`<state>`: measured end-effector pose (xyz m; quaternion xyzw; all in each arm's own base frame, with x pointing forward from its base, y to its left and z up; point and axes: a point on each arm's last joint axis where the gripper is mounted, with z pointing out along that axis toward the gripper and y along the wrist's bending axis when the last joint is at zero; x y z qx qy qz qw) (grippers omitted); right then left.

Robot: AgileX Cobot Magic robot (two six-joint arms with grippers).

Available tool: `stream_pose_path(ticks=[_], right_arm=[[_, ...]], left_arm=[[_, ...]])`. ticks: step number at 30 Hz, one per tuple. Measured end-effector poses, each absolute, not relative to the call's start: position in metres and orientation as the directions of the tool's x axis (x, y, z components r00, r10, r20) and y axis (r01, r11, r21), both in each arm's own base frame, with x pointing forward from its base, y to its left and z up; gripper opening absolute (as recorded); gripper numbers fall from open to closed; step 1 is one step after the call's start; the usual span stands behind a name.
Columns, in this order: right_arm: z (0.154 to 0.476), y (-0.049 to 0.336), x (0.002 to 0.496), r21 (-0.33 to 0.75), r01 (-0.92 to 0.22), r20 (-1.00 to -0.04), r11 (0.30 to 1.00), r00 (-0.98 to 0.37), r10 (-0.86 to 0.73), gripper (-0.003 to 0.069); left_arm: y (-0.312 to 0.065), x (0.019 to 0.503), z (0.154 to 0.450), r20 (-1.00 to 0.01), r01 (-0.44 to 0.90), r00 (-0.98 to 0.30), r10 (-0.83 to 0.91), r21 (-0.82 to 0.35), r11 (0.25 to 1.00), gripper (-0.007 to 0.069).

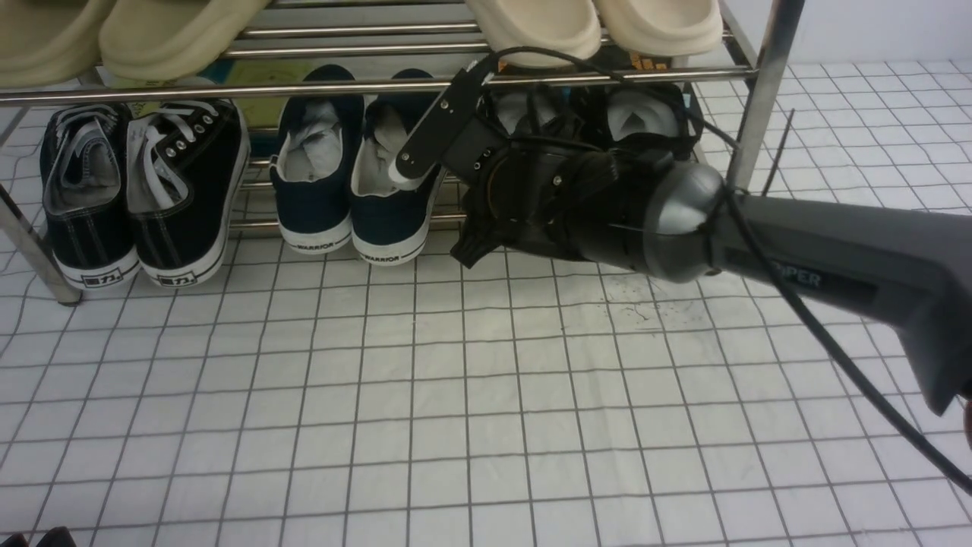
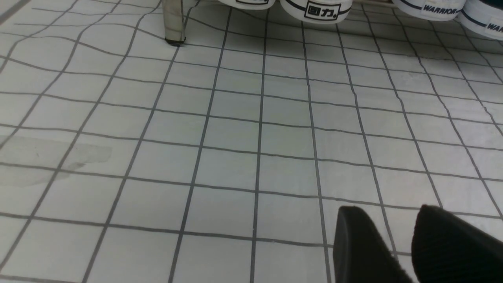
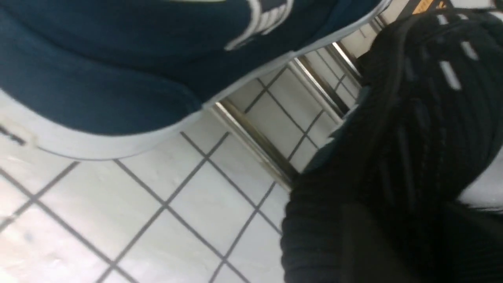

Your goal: Take the shoes off the shelf with your hand from the white checkered tablecloth.

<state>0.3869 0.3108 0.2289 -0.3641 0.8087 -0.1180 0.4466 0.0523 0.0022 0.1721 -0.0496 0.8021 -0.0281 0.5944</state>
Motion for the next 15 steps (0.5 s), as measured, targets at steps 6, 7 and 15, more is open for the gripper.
stream_pose_path(ticks=[6, 7, 15], right_arm=[[0.235, 0.309, 0.383, -0.487, -0.471, -0.644, 0.736, -0.375, -0.667, 0.0015], [0.238, 0.309, 0.381, -0.48, -0.467, -0.646, 0.742, -0.384, -0.66, 0.0016], [0.259, 0.304, 0.357, -0.39, -0.485, -0.599, 0.783, -0.512, -0.616, 0.0016]], left_arm=[[0.002, 0.052, 0.172, -0.951, -0.046, -0.288, -0.112, -0.103, 0.994, 0.024], [0.002, 0.052, 0.172, -0.951, -0.046, -0.288, -0.112, -0.103, 0.994, 0.024], [0.002, 0.052, 0.172, -0.951, -0.046, -0.288, -0.112, -0.103, 0.994, 0.024]])
